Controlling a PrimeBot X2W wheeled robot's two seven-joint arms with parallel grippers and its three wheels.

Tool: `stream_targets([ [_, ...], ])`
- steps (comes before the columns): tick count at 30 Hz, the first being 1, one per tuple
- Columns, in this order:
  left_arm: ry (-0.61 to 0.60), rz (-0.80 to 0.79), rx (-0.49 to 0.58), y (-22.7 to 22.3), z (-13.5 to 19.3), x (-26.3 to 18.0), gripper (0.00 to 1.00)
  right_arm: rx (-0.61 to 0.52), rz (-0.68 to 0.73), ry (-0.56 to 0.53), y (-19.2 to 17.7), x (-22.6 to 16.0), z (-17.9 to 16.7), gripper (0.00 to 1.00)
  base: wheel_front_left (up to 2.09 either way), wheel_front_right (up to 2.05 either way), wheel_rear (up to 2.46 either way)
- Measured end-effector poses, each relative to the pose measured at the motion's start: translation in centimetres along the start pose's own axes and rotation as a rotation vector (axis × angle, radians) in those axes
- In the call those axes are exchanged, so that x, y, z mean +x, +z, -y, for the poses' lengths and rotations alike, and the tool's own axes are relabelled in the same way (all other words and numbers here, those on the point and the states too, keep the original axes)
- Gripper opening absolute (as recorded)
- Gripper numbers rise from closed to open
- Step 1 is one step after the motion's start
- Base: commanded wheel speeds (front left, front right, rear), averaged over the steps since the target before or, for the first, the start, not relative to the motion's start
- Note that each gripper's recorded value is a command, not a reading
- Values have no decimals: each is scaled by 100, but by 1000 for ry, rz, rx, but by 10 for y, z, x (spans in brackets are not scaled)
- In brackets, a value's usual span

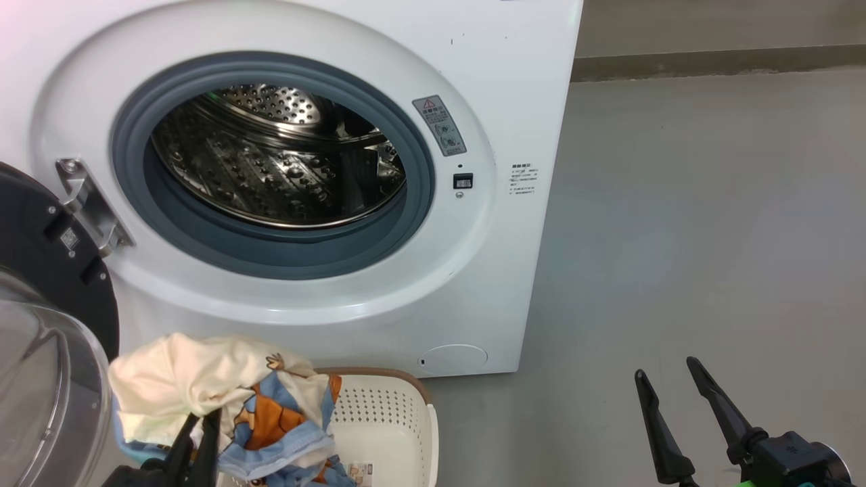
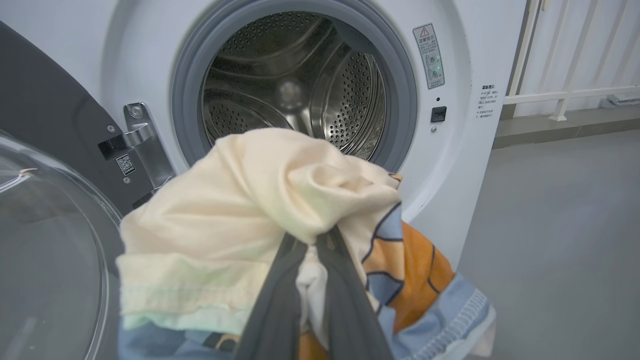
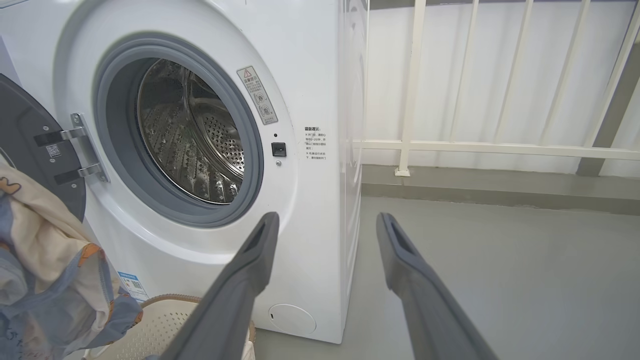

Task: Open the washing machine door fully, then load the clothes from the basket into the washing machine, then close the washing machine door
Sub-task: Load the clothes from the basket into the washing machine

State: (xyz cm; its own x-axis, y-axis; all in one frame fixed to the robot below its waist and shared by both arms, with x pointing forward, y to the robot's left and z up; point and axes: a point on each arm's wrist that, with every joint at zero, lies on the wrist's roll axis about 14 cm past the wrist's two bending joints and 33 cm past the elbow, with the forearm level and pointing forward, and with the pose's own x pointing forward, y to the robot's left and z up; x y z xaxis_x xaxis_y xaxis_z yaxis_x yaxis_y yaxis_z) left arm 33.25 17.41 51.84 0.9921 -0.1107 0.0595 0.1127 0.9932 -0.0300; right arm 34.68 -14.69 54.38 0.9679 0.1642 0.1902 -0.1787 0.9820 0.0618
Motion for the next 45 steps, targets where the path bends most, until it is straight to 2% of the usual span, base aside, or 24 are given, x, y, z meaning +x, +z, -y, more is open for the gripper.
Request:
stream_targets([
  [17, -8, -17, -1, -7, 5, 6, 0, 1, -9, -17, -3, -2, 5, 100, 0, 0, 0],
  [22, -9, -29, -4, -12, 5, 20, 0, 6, -23, -16, -8, 1, 4, 100, 0, 0, 0],
  [31, -9, -52, -20, -25, 4, 66, 0, 11, -47, -21, -19, 17, 9, 100, 0, 0, 0],
  [45, -97, -126, -20, -55, 7, 197, 0, 20, -85, -23, -56, 68, 20, 100, 0, 0, 0],
])
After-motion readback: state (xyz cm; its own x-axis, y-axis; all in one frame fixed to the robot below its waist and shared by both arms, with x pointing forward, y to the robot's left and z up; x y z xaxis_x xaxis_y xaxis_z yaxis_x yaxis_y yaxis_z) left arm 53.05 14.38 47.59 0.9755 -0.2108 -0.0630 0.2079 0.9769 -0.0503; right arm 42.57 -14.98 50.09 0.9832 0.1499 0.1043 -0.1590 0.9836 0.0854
